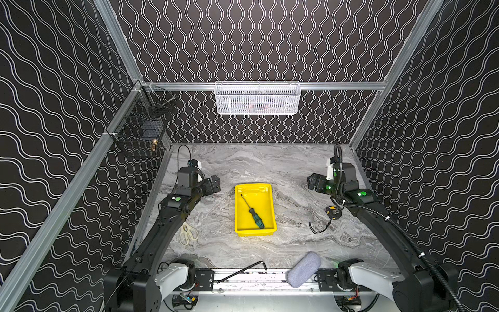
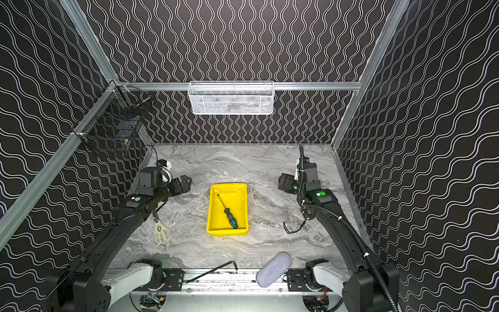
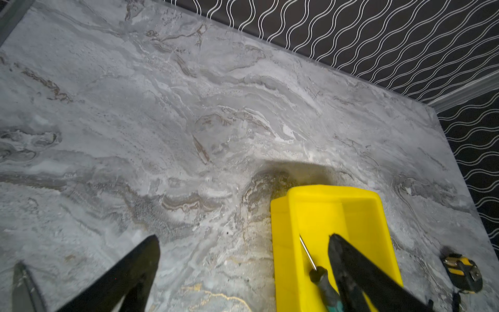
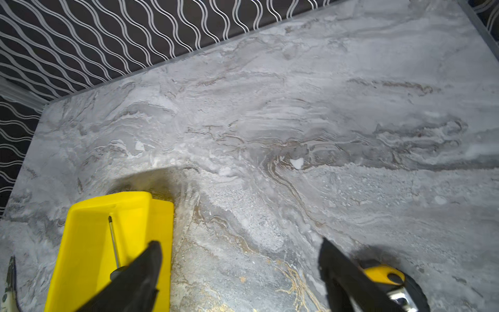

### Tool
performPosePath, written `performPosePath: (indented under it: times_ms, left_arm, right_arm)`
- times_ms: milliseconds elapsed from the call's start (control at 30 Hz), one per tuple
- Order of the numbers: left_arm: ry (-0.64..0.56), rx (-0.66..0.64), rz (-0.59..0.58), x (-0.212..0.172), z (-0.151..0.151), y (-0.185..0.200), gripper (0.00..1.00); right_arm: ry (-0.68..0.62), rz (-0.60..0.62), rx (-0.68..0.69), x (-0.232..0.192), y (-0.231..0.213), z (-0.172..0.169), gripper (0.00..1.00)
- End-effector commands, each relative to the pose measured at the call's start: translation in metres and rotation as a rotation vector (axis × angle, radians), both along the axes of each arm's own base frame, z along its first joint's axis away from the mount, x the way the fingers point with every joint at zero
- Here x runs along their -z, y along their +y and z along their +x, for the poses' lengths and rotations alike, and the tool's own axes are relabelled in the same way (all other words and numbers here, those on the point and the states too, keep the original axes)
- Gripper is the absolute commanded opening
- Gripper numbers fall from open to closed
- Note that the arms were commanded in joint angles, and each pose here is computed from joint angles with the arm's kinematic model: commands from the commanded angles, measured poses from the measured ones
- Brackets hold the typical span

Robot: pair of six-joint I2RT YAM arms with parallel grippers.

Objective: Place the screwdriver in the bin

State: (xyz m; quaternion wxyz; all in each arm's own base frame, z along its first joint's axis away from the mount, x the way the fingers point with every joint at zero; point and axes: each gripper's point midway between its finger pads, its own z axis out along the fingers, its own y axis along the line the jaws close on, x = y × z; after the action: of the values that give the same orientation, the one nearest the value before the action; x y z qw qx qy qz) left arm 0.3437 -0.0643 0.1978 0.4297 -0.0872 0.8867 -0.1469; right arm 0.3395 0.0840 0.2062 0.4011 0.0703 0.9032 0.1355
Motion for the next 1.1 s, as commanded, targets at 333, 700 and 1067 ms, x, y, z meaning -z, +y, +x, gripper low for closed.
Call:
performPosePath:
  times_ms: [333, 700, 1067]
  left_arm:
    - [-0.29, -0.219, 0.201, -0.022, 0.006, 0.052, 0.99]
    - [-0.305, -0.343, 0.429, 0.03, 0.008, 0.087, 0.99]
    - [-0.409, -0.194, 0.534, 0.08, 0.022, 0.07, 0.99]
  right_arm:
    - [-0.207, -0.132, 0.189, -0.034, -0.05, -0.001, 0.99]
    - [-0.34, -0.347, 0.068, 0.013, -0.056, 0.033, 0.99]
    - [-0.635, -0.328, 0.183, 0.048, -0.093, 0.018, 0.99]
